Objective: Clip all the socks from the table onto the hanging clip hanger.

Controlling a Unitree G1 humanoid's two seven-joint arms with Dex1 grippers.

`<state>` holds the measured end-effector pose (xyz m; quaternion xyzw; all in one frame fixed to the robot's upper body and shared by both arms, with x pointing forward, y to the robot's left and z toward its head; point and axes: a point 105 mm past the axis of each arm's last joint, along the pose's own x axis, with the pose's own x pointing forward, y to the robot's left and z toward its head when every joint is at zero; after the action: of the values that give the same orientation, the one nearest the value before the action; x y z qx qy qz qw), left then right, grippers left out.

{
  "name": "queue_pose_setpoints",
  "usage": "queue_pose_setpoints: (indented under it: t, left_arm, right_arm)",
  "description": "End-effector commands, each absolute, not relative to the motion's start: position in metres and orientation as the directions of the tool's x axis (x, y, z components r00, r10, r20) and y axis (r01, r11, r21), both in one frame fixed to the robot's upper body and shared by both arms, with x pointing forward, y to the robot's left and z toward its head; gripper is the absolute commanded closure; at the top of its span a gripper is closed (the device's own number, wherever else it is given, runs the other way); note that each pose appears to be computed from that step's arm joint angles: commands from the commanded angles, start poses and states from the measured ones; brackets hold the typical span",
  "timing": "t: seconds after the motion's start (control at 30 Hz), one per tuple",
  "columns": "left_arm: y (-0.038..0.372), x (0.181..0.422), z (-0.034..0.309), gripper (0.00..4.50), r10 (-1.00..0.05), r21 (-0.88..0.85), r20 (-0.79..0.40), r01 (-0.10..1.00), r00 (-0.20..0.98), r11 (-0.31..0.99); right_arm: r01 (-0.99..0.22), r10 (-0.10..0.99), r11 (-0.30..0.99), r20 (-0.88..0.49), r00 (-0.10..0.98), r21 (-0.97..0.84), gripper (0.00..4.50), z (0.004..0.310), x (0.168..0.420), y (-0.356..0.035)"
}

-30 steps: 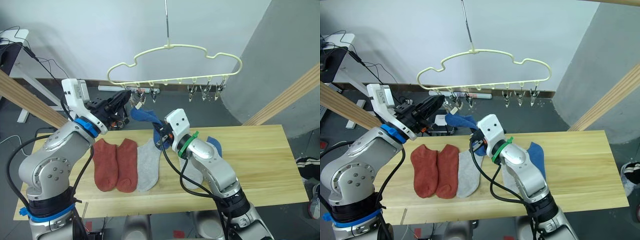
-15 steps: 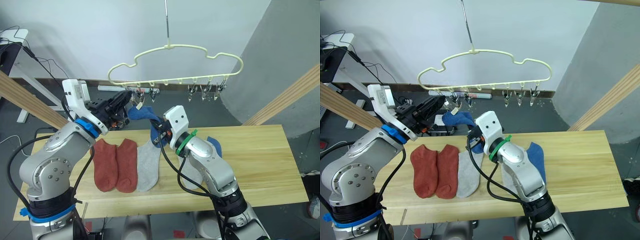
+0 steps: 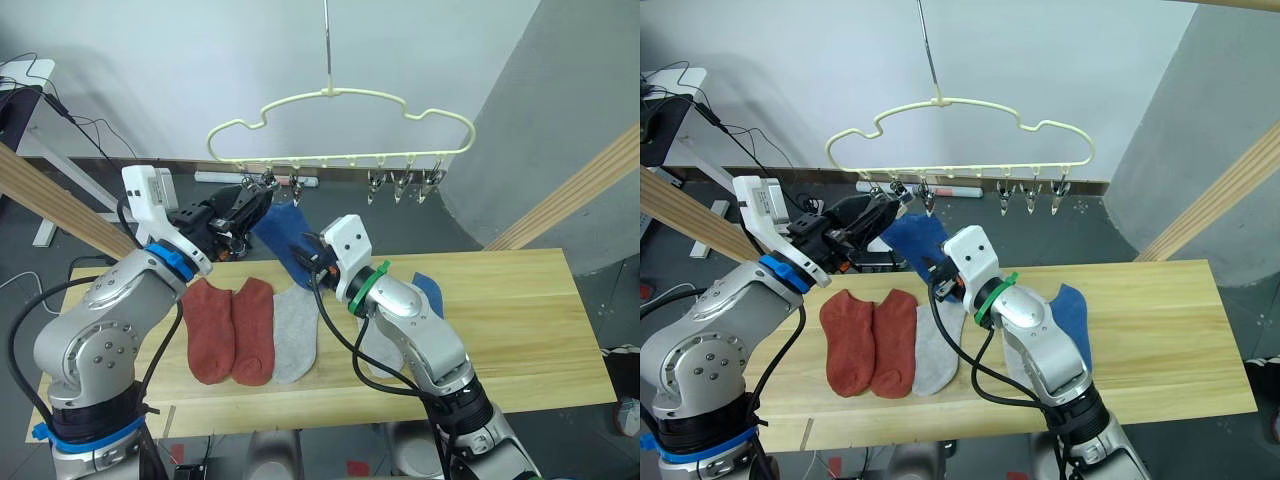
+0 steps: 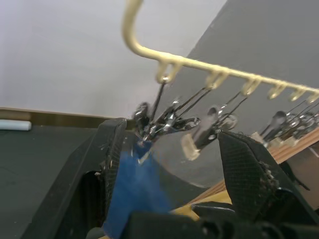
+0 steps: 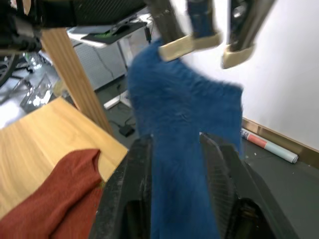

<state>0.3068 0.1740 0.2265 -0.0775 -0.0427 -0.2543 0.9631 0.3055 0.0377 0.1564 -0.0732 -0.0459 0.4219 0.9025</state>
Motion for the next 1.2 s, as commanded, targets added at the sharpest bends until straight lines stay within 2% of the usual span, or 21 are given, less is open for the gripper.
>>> queue_pose_setpoints:
  t: [0.03,0.13,0.3,0.47,0.63,0.9,1.0,1.13,1.2]
  left_arm:
    - [0.179,0.301,0.235,1.25,-0.453,0.024,0.171,0.456,0.875,0.890]
    - [0.179,0.295,0.228,1.25,-0.457,0.198,0.180,0.423,0.871,0.884]
    - [0.169,0.286,0.217,1.25,-0.487,0.297,0.216,0.418,0.846,0.859]
    - [0.149,0.275,0.201,1.25,-0.534,0.320,0.234,0.455,0.812,0.831]
    - [0.138,0.280,0.200,1.25,-0.489,0.297,0.291,0.408,0.822,0.863]
    - [0.135,0.291,0.205,1.25,-0.383,0.261,0.381,0.300,0.841,0.918]
    - [0.139,0.292,0.206,1.79,-0.346,0.237,0.406,0.269,0.846,0.934]
    - [0.142,0.295,0.207,2.90,-0.317,0.254,0.417,0.226,0.852,0.940]
    - [0.142,0.296,0.206,2.90,-0.308,0.244,0.420,0.220,0.854,0.944]
  right_arm:
    - [-0.764,0.791,0.598,0.025,0.611,-0.242,3.09,0.160,0.295,0.027]
    - [-0.780,0.812,0.549,-0.025,0.582,-0.301,3.09,0.157,0.283,-0.005]
    - [-0.791,0.834,0.510,-0.028,0.551,-0.338,3.09,0.177,0.271,-0.043]
    - [-0.810,0.857,0.485,-0.005,0.515,-0.331,3.09,0.218,0.264,-0.082]
    - [-0.789,0.837,0.507,-0.020,0.547,-0.346,3.09,0.236,0.264,-0.102]
    - [-0.786,0.819,0.518,-0.069,0.569,-0.338,3.09,0.233,0.258,-0.112]
    - [-0.785,0.817,0.522,-0.069,0.572,-0.334,3.06,0.233,0.258,-0.111]
    - [-0.787,0.818,0.521,-0.071,0.571,-0.330,3.06,0.233,0.257,-0.111]
    - [-0.786,0.817,0.522,-0.070,0.572,-0.331,3.06,0.234,0.257,-0.111]
